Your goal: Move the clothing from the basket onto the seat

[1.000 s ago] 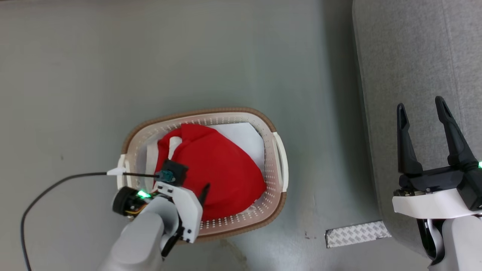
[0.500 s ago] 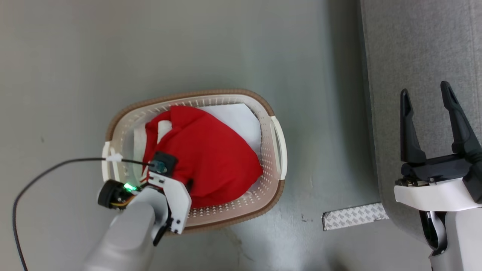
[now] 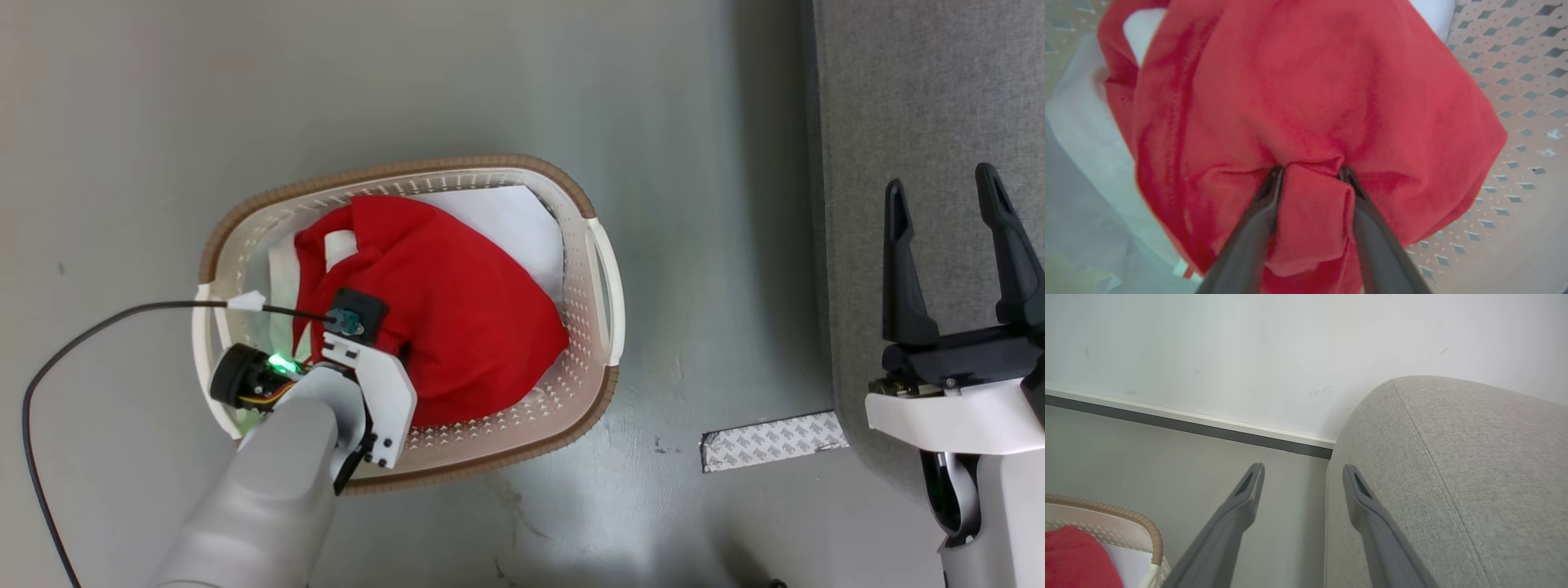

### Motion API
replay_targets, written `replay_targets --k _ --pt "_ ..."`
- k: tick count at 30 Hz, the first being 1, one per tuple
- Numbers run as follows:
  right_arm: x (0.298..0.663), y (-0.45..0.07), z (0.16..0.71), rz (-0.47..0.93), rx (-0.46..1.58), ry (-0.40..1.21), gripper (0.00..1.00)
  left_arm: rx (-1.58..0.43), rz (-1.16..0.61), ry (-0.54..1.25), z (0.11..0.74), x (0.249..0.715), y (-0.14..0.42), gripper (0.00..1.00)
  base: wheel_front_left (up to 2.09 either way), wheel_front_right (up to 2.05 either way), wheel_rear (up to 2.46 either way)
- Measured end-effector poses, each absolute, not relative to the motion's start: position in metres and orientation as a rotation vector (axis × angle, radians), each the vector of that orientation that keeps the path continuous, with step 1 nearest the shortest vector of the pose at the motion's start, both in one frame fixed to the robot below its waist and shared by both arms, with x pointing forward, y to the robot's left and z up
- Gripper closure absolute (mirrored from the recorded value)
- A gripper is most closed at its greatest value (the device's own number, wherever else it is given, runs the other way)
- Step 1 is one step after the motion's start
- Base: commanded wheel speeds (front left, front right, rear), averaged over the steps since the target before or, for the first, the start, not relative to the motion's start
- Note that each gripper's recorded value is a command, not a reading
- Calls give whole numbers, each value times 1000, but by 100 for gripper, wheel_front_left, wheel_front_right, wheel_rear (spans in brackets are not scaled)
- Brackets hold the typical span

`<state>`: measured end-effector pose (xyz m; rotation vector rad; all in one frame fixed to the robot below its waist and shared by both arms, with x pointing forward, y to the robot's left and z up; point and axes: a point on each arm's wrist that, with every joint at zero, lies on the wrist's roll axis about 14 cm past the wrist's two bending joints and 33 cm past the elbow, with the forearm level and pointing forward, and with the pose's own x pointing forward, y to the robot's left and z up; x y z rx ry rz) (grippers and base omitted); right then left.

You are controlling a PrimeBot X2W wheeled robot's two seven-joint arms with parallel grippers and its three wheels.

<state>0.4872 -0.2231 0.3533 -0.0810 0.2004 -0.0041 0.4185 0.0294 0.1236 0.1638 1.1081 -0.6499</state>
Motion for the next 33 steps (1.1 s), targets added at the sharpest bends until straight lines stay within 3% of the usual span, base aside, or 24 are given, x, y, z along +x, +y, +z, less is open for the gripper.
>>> replay_targets --k 1,16,33 --pt "488 -223 353 -4 -81 200 0 165 -654 1109 123 418 29 100 0 0 0" --pt "475 -221 382 -17 -39 164 0 66 -638 953 180 429 18 100 0 0 0" --pt "404 -211 460 -15 7 48 0 -107 -484 496 347 436 33 100 0 0 0"
